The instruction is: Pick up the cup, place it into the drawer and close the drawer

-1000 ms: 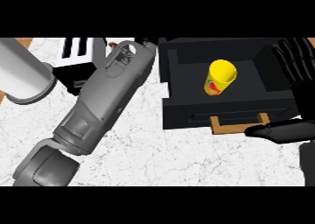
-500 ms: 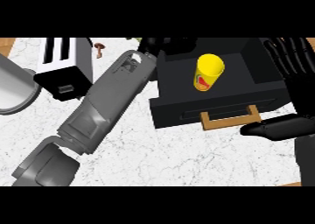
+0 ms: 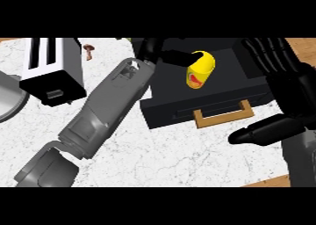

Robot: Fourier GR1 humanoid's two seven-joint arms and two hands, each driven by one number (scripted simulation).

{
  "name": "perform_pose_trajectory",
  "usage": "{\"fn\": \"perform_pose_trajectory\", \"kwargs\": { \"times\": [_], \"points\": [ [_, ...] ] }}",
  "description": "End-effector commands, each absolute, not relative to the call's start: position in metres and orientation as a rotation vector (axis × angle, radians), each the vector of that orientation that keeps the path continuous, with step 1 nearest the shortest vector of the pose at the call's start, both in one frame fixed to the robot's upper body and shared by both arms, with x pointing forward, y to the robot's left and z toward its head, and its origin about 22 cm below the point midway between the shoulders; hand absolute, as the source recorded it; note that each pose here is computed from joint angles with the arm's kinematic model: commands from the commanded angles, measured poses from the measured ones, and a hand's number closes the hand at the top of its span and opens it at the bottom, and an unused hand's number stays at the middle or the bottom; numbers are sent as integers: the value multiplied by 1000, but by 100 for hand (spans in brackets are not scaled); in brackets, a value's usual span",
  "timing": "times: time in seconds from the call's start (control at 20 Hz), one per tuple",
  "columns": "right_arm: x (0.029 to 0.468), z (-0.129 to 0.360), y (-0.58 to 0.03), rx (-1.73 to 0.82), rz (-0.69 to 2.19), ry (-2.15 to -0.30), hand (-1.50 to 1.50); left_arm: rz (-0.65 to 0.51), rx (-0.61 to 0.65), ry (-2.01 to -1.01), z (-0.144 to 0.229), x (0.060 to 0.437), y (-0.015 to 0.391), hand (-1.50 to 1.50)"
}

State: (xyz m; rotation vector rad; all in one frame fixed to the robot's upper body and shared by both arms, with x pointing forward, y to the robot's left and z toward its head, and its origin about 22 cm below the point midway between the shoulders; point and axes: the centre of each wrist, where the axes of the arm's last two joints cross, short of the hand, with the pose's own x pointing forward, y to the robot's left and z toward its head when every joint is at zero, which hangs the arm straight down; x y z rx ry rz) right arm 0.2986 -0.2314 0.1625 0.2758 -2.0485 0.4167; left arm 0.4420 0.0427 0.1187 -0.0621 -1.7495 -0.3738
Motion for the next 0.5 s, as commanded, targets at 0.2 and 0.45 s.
{"fn": "perform_pose_trajectory", "kwargs": {
  "times": [0.2, 0.45],
  "points": [
    [299, 161, -193, 636, 701, -1933, 150, -186, -262, -1867, 125, 439, 41, -150],
    [295, 156, -209, 496, 1045, -1698, 150, -84, -252, -1917, 128, 439, 40, -150]
  ]
}}
